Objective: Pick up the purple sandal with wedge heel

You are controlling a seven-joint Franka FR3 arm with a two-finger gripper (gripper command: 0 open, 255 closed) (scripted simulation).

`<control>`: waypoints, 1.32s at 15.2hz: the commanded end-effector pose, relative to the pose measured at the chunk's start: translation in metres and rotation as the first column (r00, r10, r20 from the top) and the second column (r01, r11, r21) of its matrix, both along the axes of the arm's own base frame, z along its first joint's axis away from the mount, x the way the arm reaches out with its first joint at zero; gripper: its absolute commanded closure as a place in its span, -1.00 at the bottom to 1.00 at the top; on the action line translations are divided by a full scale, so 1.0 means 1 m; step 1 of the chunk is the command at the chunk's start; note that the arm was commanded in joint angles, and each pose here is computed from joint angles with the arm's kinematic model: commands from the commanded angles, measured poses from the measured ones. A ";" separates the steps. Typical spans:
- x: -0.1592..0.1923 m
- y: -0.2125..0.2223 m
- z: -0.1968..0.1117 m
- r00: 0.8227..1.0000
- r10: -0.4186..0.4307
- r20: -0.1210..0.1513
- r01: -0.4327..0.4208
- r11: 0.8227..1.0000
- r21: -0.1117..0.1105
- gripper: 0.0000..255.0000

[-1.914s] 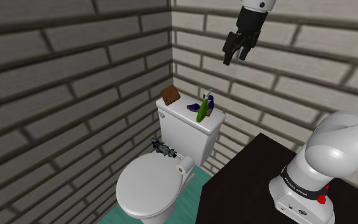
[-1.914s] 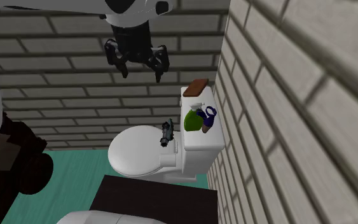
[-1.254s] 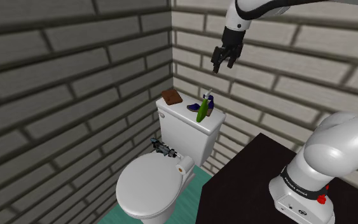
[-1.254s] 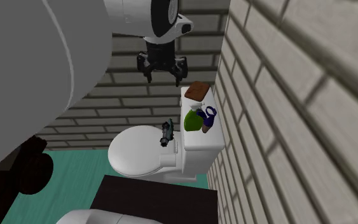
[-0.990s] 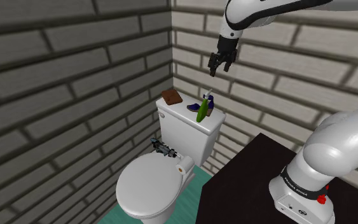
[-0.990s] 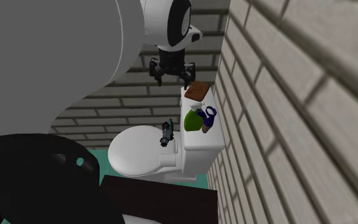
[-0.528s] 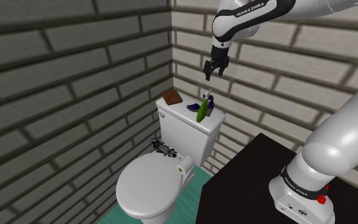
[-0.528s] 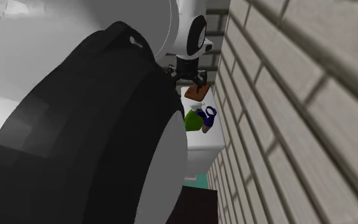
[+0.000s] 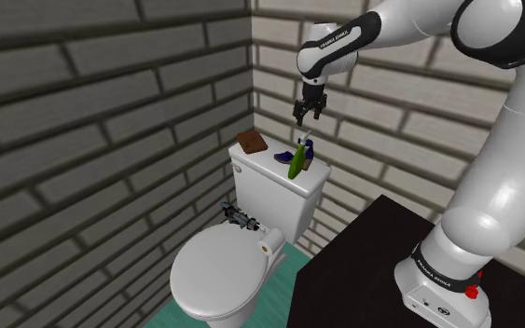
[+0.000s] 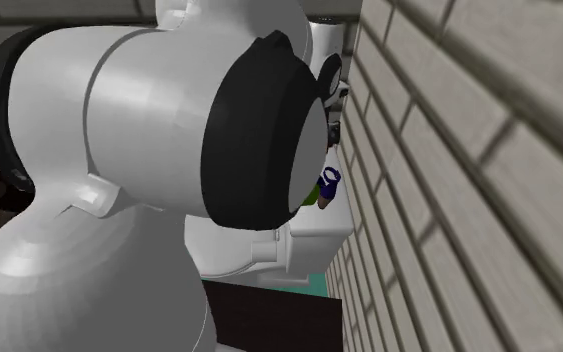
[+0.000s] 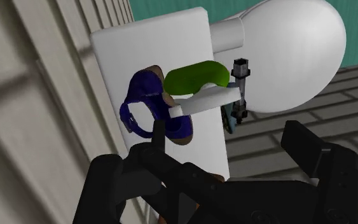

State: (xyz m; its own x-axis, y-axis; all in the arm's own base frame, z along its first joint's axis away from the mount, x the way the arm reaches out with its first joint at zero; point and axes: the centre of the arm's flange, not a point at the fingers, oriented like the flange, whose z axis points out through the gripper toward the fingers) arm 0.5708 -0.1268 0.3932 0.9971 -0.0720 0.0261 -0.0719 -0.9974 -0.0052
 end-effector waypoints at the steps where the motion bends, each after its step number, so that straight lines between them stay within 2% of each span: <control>1: 0.017 -0.013 -0.019 1.000 -0.003 -0.010 0.003 1.000 -0.003 -1.00; 12: 0.102 -0.081 -0.120 0.998 -0.021 -0.062 0.020 1.000 -0.018 -1.00; 20: 0.102 -0.081 -0.160 0.998 -0.021 -0.062 0.020 1.000 -0.018 -1.00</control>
State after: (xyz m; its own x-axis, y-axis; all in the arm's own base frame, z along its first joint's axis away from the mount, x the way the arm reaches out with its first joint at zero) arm 0.6717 -0.2096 0.2405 0.9951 -0.0927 -0.0353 -0.0922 -0.9956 0.0169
